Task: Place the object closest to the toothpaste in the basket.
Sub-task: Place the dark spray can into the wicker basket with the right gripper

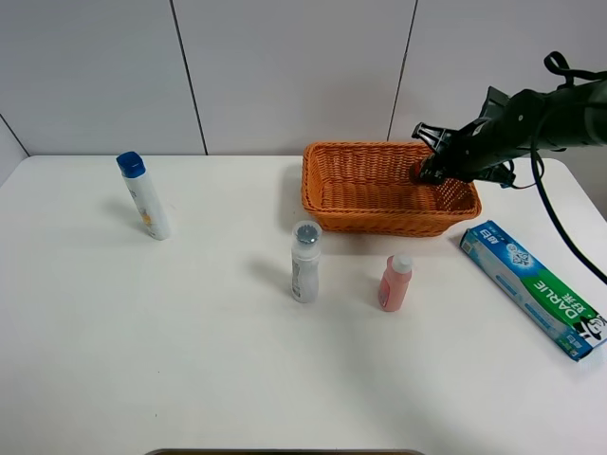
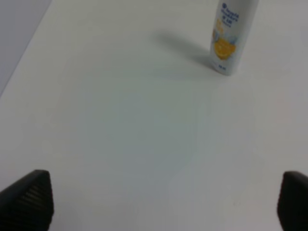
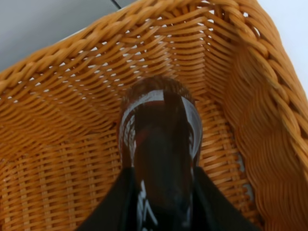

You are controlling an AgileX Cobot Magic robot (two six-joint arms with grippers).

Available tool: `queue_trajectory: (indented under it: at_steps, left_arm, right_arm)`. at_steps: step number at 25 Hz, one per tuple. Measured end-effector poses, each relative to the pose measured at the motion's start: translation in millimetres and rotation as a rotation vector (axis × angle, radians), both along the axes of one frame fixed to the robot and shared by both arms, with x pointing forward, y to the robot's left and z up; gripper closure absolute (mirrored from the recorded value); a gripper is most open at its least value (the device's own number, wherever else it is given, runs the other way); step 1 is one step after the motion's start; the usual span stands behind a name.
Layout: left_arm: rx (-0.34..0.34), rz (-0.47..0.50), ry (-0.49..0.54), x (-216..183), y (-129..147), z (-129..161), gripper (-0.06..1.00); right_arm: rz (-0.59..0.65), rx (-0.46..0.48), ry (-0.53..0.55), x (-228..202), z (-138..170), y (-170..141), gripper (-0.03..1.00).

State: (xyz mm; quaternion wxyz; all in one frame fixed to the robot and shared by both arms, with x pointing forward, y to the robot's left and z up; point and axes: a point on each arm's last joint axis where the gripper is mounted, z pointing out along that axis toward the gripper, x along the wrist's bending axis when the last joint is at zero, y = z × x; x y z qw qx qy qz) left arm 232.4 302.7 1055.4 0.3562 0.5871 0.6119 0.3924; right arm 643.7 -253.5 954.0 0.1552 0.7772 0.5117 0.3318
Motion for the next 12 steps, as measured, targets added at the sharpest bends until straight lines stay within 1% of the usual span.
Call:
queue_trajectory:
  at_steps: [7,9,12]
  left_arm:
    - [0.0,0.0,0.0,0.0,0.0,0.0,0.01]
    - [0.0,0.0,0.0,0.0,0.0,0.0,0.01]
    - [0.0,0.0,0.0,0.0,0.0,0.0,0.01]
  right_arm:
    - [0.003,0.0,0.026,-1.8,-1.6,0.2,0.71]
    - [0.004,-0.001,0.033,-2.3,-2.0,0.2,0.65]
    - [0.004,0.0,0.027,-1.4,-0.4,0.3,0.51]
